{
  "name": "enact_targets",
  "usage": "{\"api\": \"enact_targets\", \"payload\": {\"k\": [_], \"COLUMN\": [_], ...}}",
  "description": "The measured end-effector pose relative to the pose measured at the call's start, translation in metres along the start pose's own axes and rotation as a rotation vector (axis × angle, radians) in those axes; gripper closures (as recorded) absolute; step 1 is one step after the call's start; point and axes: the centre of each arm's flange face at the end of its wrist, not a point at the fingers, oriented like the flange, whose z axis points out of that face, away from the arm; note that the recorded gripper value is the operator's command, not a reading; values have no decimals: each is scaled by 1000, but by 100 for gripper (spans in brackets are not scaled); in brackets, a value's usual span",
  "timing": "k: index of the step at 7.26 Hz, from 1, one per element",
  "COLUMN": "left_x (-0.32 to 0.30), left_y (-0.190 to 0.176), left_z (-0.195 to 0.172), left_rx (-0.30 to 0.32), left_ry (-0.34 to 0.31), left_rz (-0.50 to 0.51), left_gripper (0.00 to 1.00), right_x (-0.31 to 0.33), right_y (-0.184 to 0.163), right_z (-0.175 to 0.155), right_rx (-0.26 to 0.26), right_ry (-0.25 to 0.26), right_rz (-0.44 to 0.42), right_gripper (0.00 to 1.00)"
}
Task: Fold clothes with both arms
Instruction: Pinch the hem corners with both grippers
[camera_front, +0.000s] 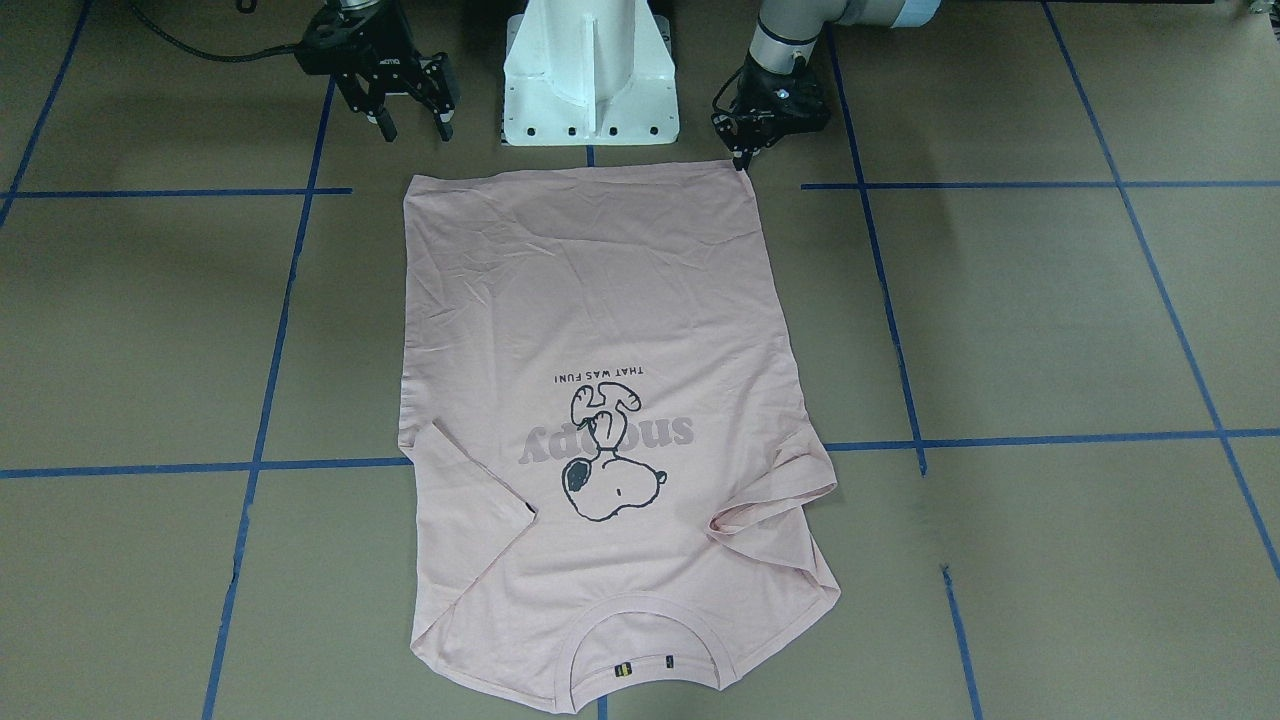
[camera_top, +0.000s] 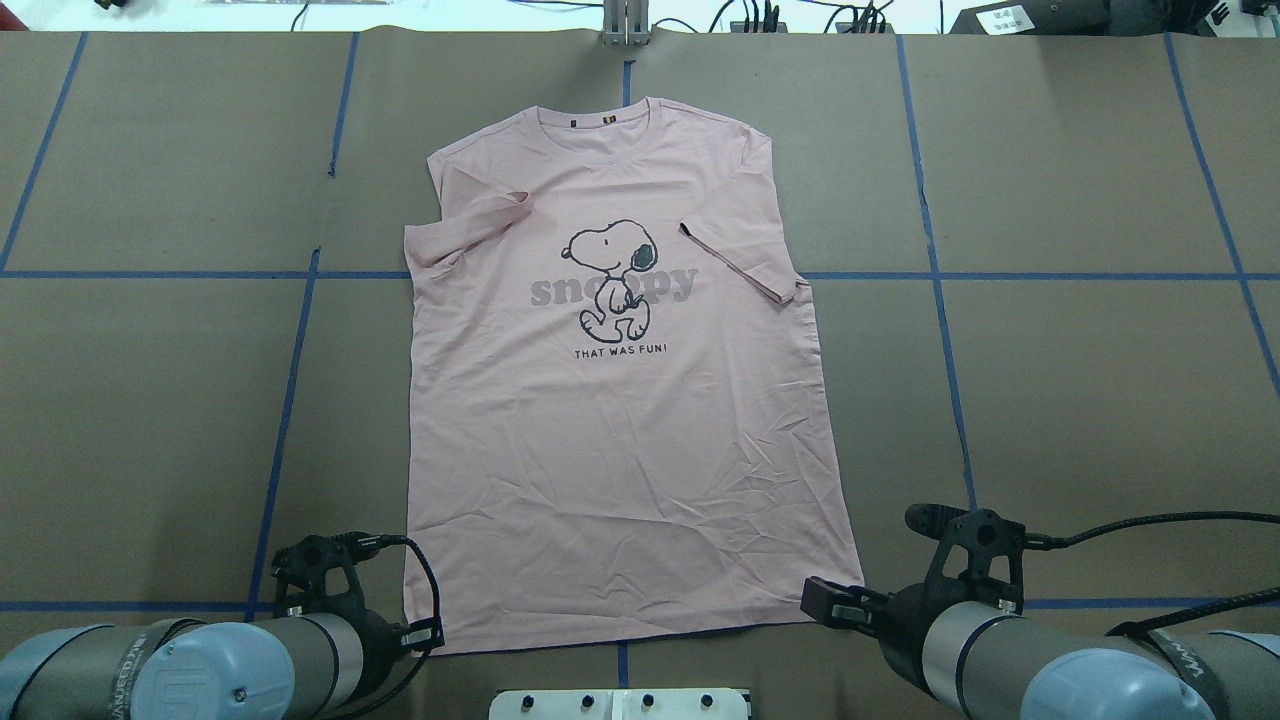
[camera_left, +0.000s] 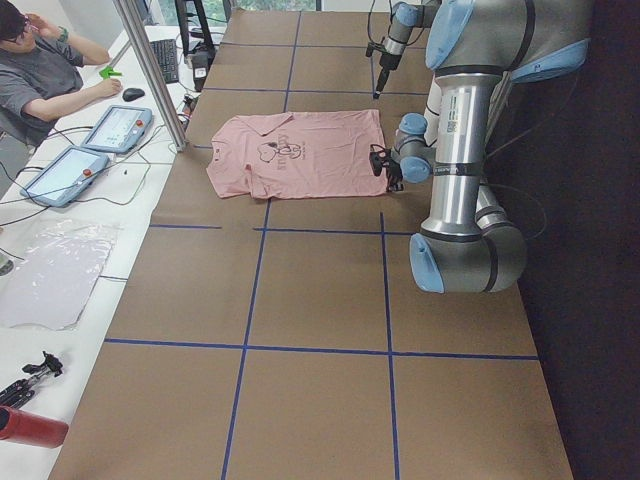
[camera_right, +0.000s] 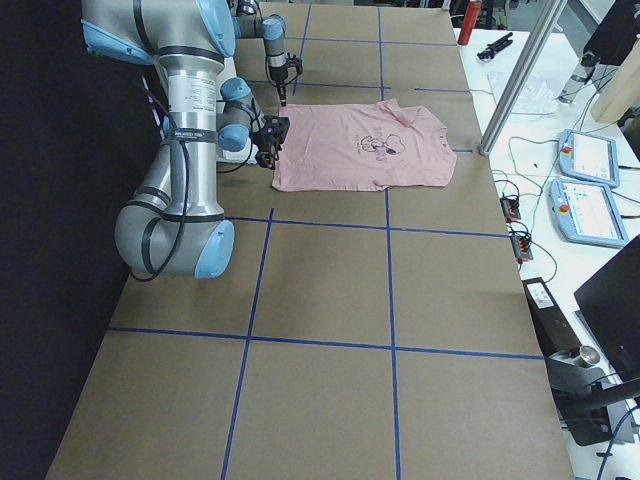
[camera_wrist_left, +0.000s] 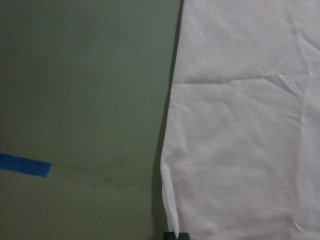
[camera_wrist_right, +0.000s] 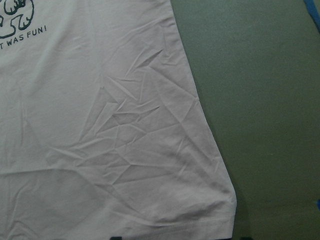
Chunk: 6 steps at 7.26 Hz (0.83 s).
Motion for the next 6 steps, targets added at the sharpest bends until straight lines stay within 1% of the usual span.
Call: {"api": "enact_targets", "payload": {"k": [1,2,5,6], "left_x": [1,3,8,10], "left_y": [0,1,1,0], "left_z": [-1,-3,-8,-11], "left_rx": [-1,-3,-5,-6], "left_ry": [0,6,18,25], "left_rz": [3,3,2,1], "left_gripper": [100,100,100,100], "right_x": [0,-2,5,9], "right_y": [3,7,16,17], "right_z": [8,23,60,69], "right_rx": [0,3,21,26], "right_ry": [10,27,85,104], "right_rz": [-3,-7,-24,-30], "right_gripper": [30,31,33,35]}}
